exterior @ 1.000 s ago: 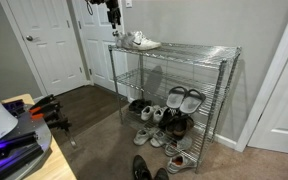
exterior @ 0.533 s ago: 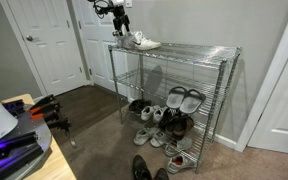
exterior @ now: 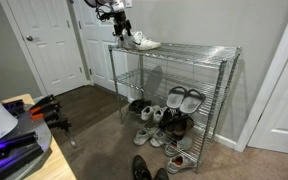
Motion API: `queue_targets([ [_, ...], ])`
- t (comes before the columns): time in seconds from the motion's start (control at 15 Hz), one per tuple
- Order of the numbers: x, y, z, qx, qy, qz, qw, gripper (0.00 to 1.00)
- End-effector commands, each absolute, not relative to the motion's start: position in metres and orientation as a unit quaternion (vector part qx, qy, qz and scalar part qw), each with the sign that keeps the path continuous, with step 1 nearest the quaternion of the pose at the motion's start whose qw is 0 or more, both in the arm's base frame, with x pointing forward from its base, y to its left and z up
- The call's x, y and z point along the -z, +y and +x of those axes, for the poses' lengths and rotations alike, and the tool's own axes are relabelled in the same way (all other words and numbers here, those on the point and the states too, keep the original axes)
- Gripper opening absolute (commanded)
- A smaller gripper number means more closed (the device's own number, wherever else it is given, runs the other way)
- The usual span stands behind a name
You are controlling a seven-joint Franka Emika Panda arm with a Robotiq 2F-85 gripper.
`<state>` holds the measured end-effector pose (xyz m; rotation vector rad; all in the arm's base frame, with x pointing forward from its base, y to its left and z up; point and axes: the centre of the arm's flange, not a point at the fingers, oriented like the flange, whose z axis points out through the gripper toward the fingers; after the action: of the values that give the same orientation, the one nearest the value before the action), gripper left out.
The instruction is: Correctly position the sneakers
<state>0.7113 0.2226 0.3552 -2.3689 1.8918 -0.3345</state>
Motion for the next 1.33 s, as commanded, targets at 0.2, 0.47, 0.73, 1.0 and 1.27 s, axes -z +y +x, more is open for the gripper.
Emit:
queue_targets([
  [0.2, -0.339, 0.225, 0.716, 0.103, 0.634, -0.765, 0.037, 0.97],
  [0.47, -0.338, 0.223, 0.712, 0.096, 0.616, -0.781, 0.028, 0.61],
  [0.73, -0.353, 0.222, 0.706, 0.097, 0.587, -0.803, 0.034, 0.36],
  [1.0, -0.366, 0.22, 0.707, 0.103, 0.568, -0.816, 0.04, 0.1],
  [1.27, -0.369, 0.219, 0.712, 0.099, 0.554, -0.825, 0.046, 0.0],
])
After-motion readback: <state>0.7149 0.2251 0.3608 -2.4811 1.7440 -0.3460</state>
